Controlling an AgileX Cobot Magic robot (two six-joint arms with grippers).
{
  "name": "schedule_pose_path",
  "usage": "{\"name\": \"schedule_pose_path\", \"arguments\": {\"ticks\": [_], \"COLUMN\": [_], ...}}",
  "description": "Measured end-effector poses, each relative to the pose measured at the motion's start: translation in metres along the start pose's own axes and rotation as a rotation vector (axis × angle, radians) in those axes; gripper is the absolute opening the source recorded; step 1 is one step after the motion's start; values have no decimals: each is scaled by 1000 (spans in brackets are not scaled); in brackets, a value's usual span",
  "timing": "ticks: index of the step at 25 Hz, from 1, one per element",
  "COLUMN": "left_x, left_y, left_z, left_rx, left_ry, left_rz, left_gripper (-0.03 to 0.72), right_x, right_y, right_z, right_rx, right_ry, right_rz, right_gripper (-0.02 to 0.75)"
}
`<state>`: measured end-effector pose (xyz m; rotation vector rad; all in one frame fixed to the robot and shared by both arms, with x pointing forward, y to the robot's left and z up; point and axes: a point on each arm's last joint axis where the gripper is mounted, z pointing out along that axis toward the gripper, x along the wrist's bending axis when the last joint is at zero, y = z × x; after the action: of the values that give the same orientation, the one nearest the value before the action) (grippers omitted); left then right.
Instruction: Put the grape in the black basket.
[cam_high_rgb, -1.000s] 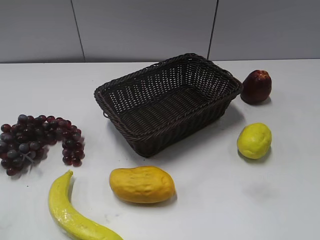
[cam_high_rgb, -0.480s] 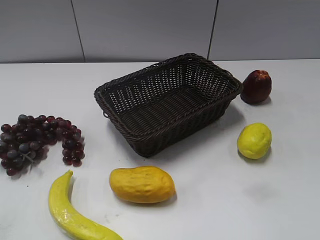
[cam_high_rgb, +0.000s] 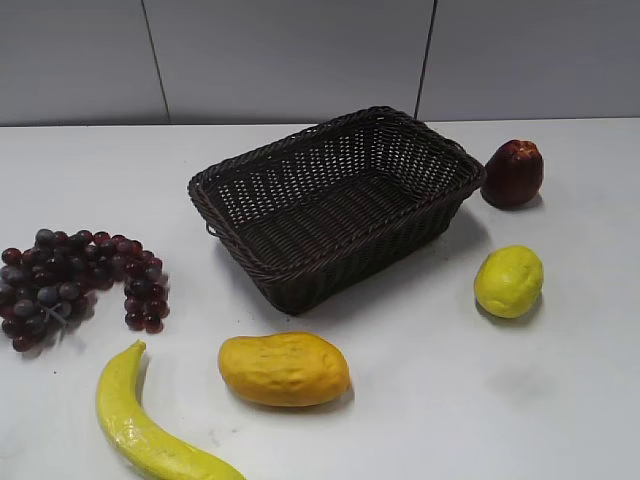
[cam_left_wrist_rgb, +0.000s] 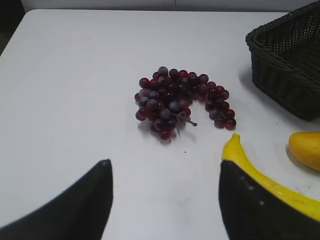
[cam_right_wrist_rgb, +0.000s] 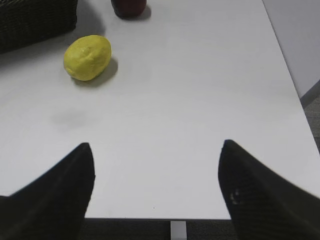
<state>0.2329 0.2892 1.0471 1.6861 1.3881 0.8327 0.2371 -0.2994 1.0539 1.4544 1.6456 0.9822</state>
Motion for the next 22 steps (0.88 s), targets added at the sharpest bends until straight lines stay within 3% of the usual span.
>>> {"name": "schedule_pose_path", "arguments": {"ticks": [13,19,22], "left_x": [0,1,3], "left_y": [0,11,23], "left_z": [0,-2,0], "left_rx": [-4,-1,34], "left_ry": [-5,8,6], "left_rz": [-3,3,-1], "left_gripper": [472,576,587], "right_x": [0,0,0], "right_y": [0,0,0], "right_z": [0,0,0], "right_rx": [0,0,0], "right_ry": [0,0,0], "right_rz": [0,0,0], "right_gripper": [584,584,584]}}
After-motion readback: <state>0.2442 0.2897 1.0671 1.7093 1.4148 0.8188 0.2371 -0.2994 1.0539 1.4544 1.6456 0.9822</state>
